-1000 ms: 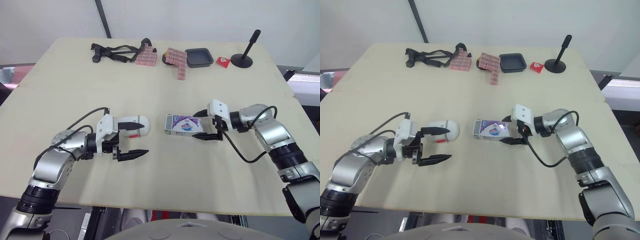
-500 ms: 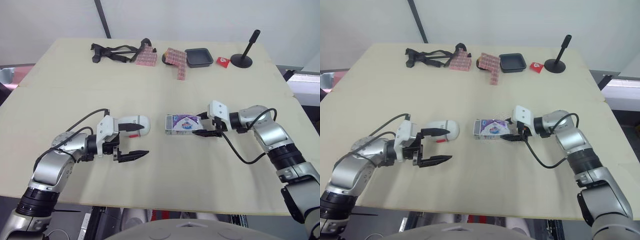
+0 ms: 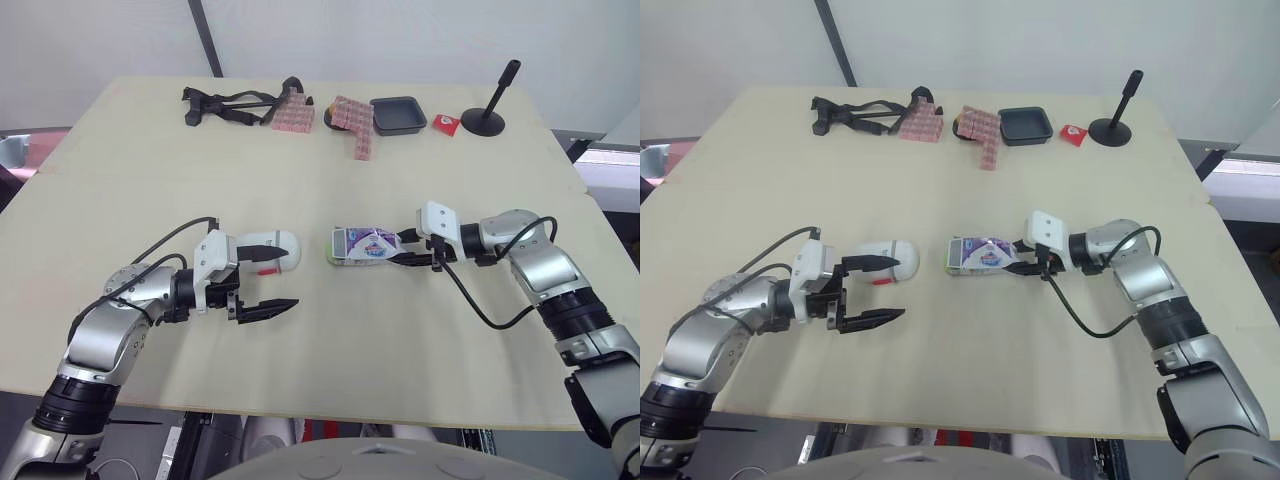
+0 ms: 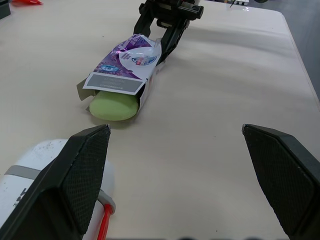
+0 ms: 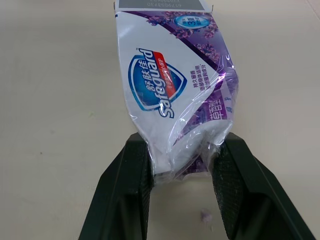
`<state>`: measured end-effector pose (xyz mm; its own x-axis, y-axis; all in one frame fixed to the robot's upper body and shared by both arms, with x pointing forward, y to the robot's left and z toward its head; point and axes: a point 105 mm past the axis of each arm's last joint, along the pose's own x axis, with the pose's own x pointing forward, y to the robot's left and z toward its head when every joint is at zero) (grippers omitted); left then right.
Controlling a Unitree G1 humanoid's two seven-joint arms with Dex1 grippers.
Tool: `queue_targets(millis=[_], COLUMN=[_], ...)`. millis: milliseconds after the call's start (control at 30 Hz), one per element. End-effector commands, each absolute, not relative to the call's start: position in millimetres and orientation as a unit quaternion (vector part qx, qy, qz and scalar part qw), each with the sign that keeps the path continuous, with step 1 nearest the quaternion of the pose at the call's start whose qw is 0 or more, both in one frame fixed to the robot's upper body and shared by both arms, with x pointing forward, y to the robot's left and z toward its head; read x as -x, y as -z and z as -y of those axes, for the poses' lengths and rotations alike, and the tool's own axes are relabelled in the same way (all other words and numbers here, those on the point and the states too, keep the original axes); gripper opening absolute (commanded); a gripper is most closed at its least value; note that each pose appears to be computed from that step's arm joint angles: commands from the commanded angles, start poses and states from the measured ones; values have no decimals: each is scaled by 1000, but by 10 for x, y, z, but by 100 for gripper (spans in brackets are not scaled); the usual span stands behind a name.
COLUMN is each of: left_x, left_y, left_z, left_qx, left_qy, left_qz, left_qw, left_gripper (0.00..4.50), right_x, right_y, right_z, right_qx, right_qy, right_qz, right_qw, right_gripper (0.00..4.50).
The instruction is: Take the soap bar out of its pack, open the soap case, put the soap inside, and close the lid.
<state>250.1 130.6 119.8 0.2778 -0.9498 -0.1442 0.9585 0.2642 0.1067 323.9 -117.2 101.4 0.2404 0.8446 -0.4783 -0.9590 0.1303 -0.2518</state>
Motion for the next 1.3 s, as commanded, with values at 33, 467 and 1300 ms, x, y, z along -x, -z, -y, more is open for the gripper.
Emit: queue_targets(millis=[33,467,1300], left_x=[-2494,-2509,-2515], left_y=[-1249,-1229,-1244], left_z=[-1311,-1344,-1343], left_qx=[-90,-92,-101], left_qy=[600,592,608], left_qz=[-15,-20,-19], left_qw=[794,801,787], left_gripper=[450,450,450], right_x=[-3219,-3133,-2863], right_y=[-1214,-1506,-1568], right_z=[1212,1649,2825], right_qx=[281,329,324], right_qy=[-609,-576,-458], right_qz=[-100,-181,-185], right_qw=[735,726,806], right_gripper=[168,168,168])
